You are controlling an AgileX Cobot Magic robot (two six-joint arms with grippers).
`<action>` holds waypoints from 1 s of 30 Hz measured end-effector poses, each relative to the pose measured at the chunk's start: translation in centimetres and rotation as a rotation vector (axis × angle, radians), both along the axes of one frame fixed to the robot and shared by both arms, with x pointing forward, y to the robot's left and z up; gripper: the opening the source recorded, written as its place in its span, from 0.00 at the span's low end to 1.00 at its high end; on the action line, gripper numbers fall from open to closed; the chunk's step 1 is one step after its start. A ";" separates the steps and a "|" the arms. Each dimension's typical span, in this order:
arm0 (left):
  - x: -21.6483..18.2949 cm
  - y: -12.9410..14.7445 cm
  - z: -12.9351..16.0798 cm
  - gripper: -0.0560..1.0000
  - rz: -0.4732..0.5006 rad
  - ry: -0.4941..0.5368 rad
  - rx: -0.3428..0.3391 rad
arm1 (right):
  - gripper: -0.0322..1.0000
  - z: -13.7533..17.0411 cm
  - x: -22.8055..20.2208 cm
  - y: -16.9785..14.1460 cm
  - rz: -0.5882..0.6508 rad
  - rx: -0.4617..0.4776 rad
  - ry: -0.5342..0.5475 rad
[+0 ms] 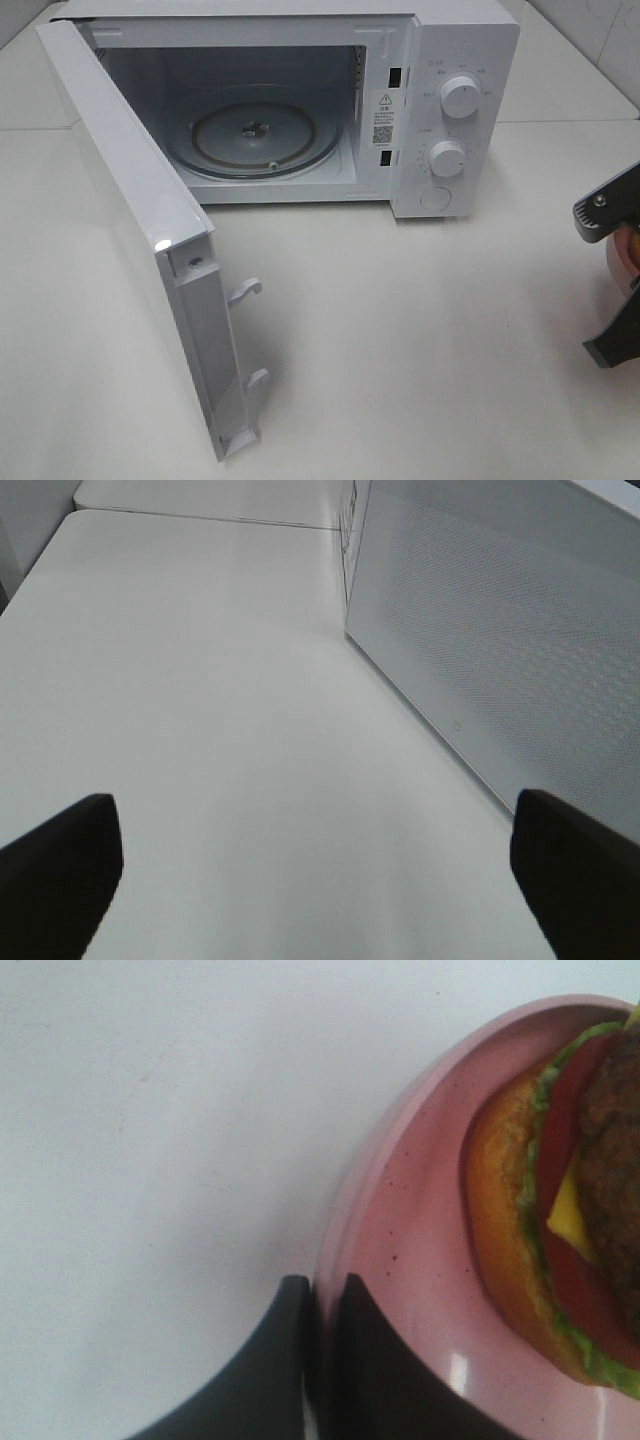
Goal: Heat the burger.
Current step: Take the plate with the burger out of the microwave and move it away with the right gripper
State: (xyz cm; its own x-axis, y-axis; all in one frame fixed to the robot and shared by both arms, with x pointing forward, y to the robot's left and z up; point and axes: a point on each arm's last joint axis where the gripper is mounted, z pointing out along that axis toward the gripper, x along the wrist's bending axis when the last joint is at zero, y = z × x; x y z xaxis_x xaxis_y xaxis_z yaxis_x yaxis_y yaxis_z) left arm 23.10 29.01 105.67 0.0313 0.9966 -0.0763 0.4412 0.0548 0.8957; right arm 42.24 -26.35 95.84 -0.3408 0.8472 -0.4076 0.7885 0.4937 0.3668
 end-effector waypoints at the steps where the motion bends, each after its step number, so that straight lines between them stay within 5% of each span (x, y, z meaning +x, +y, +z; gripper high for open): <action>1: 0.0 0.0 0.0 0.97 0.000 0.000 0.000 | 0.09 -0.3 0.3 -0.3 -0.027 -0.004 0.010; 18: 0.0 0.0 0.0 0.97 0.000 0.000 0.000 | 0.09 -3.6 2.7 -2.3 -0.362 0.039 0.049; 30: 0.0 0.0 0.0 0.97 0.000 0.000 0.000 | 0.09 -5.6 4.6 -3.1 -0.446 0.028 0.079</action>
State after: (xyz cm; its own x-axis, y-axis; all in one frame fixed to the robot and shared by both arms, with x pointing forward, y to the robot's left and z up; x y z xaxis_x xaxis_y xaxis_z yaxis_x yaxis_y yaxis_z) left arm 23.10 29.01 105.67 0.0313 0.9966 -0.0763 0.4412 0.0548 0.8957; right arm 46.87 -29.46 90.26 0.0309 0.9284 -0.3702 0.9480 0.0902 0.3053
